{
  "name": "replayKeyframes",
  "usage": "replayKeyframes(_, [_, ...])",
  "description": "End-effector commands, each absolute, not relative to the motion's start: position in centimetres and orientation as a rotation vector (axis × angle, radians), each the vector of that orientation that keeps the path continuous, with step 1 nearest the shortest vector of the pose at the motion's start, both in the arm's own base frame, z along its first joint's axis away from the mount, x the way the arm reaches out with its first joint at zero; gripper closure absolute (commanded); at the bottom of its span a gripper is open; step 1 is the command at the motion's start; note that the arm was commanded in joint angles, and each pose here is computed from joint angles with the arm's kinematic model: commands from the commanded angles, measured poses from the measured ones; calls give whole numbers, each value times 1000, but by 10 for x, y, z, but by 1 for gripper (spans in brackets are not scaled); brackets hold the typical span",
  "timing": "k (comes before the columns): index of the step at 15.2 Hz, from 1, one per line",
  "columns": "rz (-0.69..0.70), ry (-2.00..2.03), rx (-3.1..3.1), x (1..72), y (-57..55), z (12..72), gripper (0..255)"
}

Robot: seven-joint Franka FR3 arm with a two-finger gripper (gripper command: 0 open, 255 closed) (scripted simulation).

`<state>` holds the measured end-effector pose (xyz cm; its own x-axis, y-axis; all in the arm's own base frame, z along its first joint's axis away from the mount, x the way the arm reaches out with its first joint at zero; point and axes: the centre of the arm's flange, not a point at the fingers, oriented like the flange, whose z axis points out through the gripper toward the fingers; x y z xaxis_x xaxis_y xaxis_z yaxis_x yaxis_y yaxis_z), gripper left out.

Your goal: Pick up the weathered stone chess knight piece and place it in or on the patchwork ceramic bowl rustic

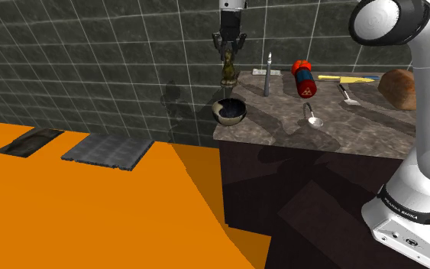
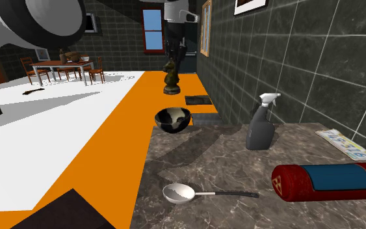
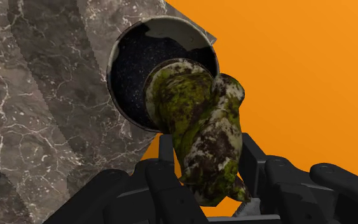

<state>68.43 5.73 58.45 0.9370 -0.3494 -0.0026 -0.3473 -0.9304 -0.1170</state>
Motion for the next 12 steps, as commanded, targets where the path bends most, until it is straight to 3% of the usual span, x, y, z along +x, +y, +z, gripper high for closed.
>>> replayKeyframes(1, [-29, 538, -2977, 685, 58, 574, 255])
replayKeyframes(12, [-29, 538, -2977, 685, 58, 516, 255])
